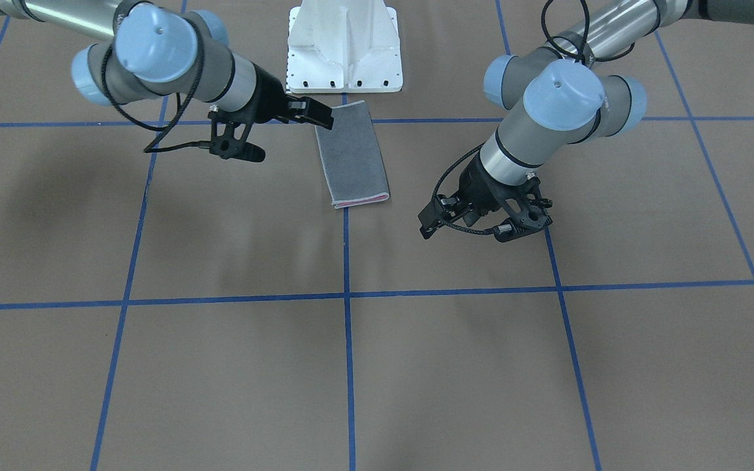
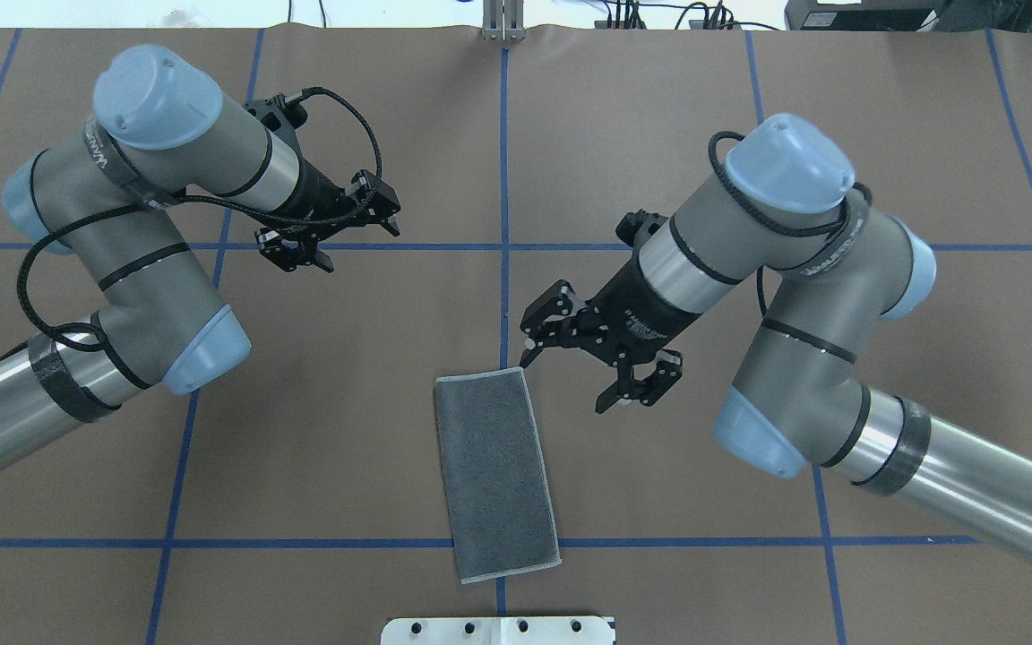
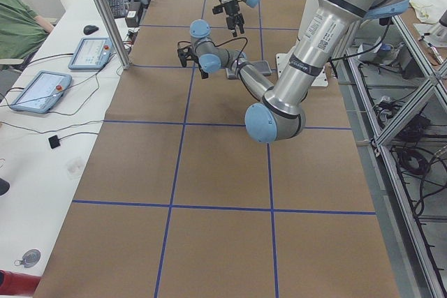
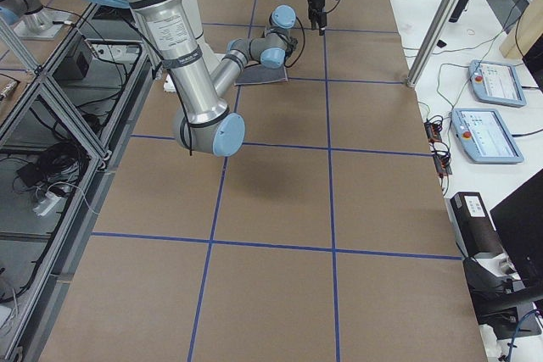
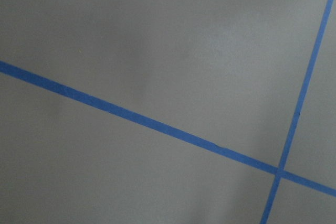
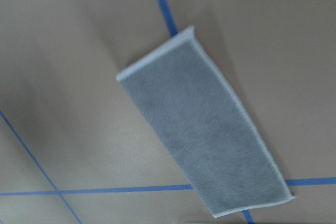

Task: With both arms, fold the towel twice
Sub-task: 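Swing the folded towel toward the robot with the right gripper, then lower the left gripper to the towel's far end while the right gripper withdraws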

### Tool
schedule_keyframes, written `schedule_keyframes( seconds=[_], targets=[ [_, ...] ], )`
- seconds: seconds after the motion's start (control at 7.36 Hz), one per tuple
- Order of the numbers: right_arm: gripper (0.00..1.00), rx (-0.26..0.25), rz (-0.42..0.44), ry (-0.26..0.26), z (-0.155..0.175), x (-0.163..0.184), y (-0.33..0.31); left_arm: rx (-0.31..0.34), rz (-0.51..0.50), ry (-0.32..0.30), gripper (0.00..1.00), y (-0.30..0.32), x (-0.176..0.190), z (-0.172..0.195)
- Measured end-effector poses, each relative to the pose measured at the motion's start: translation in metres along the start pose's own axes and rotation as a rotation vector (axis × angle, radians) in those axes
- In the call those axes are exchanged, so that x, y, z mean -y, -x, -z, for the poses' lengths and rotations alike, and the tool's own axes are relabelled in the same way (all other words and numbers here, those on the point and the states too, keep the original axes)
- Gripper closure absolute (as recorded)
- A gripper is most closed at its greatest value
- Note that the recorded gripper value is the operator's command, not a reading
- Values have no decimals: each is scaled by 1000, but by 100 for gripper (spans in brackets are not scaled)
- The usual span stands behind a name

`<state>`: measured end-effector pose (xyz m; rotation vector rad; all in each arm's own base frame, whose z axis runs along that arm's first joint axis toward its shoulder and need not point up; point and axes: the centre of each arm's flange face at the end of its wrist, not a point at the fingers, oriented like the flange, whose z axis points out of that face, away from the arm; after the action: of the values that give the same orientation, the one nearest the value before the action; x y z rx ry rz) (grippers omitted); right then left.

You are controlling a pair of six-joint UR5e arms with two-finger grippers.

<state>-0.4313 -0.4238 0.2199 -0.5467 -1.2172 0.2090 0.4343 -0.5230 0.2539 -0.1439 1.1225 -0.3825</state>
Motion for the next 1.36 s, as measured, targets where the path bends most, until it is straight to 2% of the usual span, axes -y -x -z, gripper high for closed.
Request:
schedule_keyframes(
  seconds=[0.27,0.54,0.81,1.09,1.36],
  targets=[
    [0,5,9,-11,55,44,-38,-22,79,76,0,-12,-44,-1],
    [0,4,40,-44,94,82,-82,-21,127,150,0,-22,-116,-21],
    [0,5,49,-41,114,105,-105,5,99,131,1,-19,-168,-57],
    [0,5,50,-41,116,110,-109,32,-17,65,5,-11,-166,-81],
    [0,5,52,-46,116,112,-110,44,-147,28,6,-7,-155,-89]
  ],
)
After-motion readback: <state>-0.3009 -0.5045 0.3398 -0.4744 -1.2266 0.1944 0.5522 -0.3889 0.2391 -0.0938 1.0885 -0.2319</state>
